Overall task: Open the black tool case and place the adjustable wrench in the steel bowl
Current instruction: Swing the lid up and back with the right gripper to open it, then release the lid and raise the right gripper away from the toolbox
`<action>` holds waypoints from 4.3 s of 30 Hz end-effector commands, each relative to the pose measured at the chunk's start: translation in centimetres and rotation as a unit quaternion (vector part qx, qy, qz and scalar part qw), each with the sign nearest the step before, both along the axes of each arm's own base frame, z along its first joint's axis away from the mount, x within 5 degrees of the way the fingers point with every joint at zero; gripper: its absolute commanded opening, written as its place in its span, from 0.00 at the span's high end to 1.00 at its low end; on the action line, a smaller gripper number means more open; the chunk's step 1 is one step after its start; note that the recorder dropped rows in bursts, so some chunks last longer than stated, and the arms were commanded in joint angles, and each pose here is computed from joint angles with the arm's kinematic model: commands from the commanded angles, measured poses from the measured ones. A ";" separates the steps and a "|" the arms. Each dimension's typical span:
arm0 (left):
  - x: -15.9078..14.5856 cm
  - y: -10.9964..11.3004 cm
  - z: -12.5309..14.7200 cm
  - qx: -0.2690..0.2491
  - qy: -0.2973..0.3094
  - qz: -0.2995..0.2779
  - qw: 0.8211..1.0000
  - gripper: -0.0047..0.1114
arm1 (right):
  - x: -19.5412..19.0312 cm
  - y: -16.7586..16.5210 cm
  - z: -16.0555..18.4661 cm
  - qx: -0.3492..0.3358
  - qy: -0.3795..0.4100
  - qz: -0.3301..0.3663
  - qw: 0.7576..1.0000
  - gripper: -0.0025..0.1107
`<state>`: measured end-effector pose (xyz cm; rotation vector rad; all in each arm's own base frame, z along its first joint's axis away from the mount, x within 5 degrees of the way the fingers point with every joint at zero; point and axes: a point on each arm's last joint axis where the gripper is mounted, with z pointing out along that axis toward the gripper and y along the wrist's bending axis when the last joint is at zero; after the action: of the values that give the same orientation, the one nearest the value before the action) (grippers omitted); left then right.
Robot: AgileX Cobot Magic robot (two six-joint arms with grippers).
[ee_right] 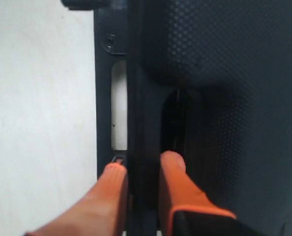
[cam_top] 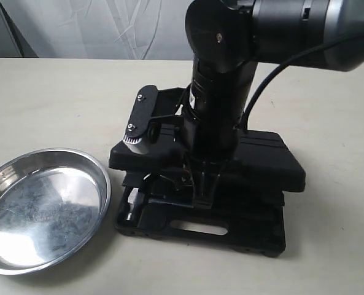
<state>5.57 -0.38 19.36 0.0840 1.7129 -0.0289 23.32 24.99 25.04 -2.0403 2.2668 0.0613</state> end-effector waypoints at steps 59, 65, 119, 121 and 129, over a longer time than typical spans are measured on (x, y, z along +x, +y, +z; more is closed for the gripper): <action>0.0 0.0 -0.1 0.000 -0.004 -0.003 1.000 0.96 | 15.1 -9.8 2.7 0.090 -0.414 -0.105 0.900 0.99; 0.0 0.0 -0.1 0.000 -0.004 -0.003 1.000 0.96 | 17.0 -11.2 0.3 0.091 -0.411 -0.116 0.899 0.99; 0.0 0.0 -0.1 0.000 -0.004 -0.003 1.000 0.96 | 12.0 2.2 1.1 0.331 -0.168 -0.086 0.925 0.98; 0.0 0.0 -0.1 0.000 -0.004 -0.003 1.000 0.96 | 13.5 2.1 2.0 0.345 -0.271 -0.104 0.892 0.98; 0.0 0.0 -0.1 0.000 -0.004 -0.003 1.000 0.96 | 17.6 -3.9 1.8 0.329 -0.293 -0.235 0.866 0.98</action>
<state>5.57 -0.38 19.36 0.0840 1.7129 -0.0289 39.68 23.64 27.36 -1.0515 1.7864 0.1286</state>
